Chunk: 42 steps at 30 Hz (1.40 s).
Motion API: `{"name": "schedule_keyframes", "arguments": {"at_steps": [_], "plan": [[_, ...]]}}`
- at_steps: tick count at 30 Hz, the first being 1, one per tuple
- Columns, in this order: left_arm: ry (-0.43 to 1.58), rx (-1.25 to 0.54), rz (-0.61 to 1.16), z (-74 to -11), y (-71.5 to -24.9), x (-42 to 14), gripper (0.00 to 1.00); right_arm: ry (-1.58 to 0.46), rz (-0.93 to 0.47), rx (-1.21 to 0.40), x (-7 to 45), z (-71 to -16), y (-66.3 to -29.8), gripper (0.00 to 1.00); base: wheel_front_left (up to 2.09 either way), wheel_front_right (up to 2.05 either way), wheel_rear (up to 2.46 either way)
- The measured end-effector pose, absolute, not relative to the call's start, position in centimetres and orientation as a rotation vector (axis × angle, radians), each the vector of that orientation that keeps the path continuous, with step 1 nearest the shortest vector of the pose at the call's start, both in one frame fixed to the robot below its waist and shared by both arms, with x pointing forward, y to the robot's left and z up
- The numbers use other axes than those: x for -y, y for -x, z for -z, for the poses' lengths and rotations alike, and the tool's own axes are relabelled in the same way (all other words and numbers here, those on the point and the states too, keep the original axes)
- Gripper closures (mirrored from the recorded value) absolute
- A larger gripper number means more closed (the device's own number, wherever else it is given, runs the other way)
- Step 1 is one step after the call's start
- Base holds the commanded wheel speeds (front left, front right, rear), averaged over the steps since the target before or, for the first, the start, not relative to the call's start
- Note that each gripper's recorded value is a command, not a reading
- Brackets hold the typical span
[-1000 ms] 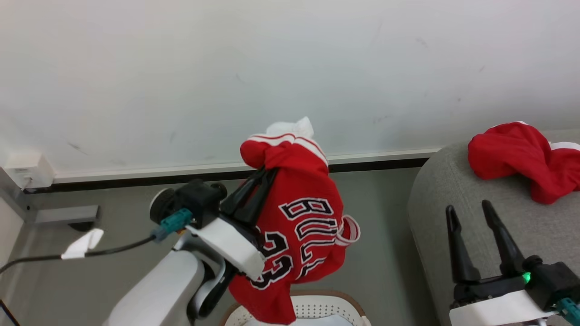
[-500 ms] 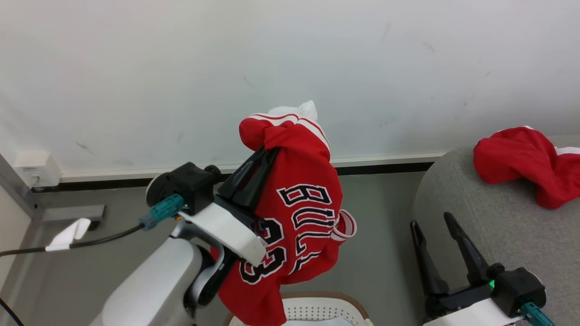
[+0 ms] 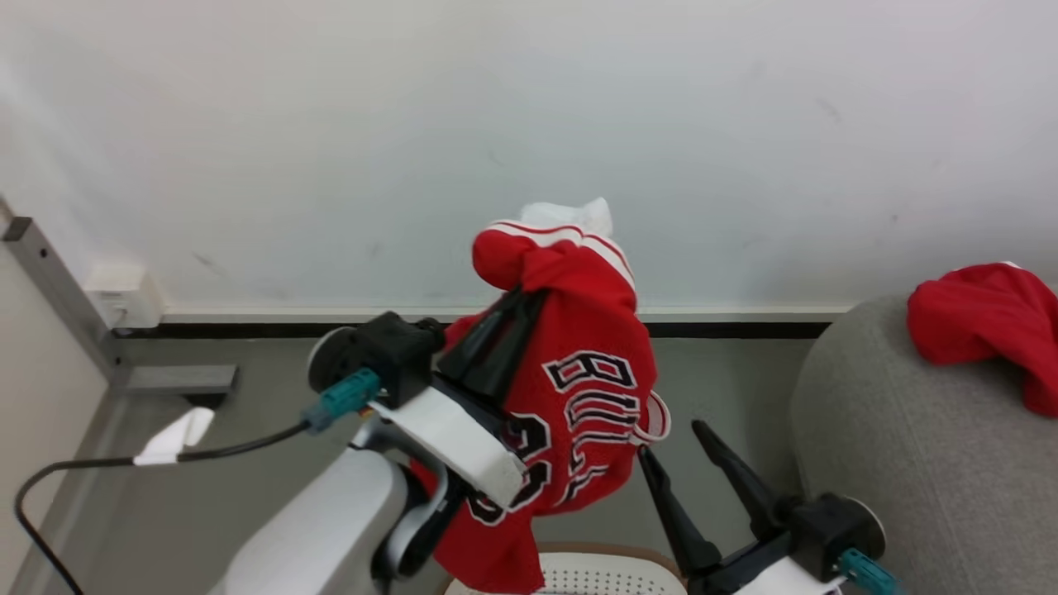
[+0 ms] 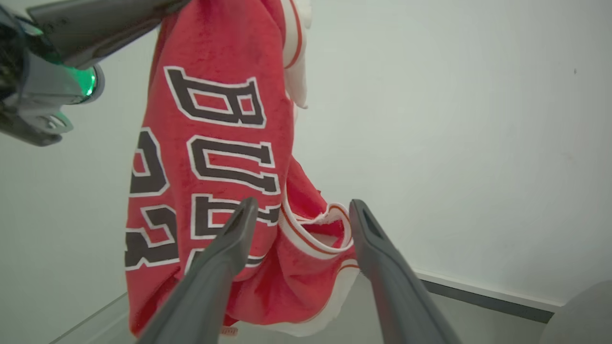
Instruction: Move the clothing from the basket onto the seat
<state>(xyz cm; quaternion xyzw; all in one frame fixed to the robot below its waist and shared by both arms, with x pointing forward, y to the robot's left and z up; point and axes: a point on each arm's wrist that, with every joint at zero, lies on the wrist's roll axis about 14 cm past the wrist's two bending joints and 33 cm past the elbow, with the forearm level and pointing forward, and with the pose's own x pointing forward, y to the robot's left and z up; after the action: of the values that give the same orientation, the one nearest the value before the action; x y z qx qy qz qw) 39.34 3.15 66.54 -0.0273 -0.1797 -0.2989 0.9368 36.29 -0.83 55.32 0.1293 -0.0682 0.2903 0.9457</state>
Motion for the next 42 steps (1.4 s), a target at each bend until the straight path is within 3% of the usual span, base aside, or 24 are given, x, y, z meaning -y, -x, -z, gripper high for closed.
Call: {"name": "schedule_keyframes", "arguments": {"at_steps": [14, 20, 22, 24, 25, 33, 41, 42], "plan": [[0.058, 0.343, 0.640, -65.7, -35.1, -2.6, 1.00, -0.225, -0.793, -0.099, -6.1, -49.8, -34.6, 0.00, 0.00, 0.00, 0.00], [0.058, 0.345, 0.623, -65.8, -33.9, -3.2, 1.00, -0.229, -0.872, -0.125, -8.6, -49.8, -33.9, 0.02, 0.00, 0.00, 0.00], [0.058, 0.341, 0.621, -65.7, -33.7, -3.3, 1.00, -0.240, -0.888, -0.122, -9.1, -50.2, -33.8, 0.36, 0.00, 0.00, 0.00], [0.059, 0.338, 0.619, -65.6, -33.7, -3.4, 1.00, -0.250, -0.901, -0.125, -9.6, -50.4, -33.7, 0.89, 0.00, 0.00, 0.00], [0.059, 0.335, 0.617, -65.6, -33.8, -3.5, 1.00, -0.254, -0.908, -0.126, -9.7, -50.4, -33.6, 1.00, 0.00, 0.00, 0.00], [0.066, 0.304, 0.589, -64.6, -34.5, -4.2, 1.00, -0.313, -0.882, -0.088, -9.3, -51.9, -34.6, 1.00, 0.00, 0.00, 0.00], [0.074, 0.281, 0.582, -63.6, -35.2, -4.1, 1.00, -0.471, -0.756, -0.021, -6.2, -54.4, -36.8, 1.00, 0.00, 0.00, 0.00], [0.073, 0.274, 0.582, -63.4, -35.3, -4.1, 0.94, -0.478, -0.739, -0.010, -5.7, -54.7, -37.1, 1.00, 0.00, 0.00, 0.00]]}}
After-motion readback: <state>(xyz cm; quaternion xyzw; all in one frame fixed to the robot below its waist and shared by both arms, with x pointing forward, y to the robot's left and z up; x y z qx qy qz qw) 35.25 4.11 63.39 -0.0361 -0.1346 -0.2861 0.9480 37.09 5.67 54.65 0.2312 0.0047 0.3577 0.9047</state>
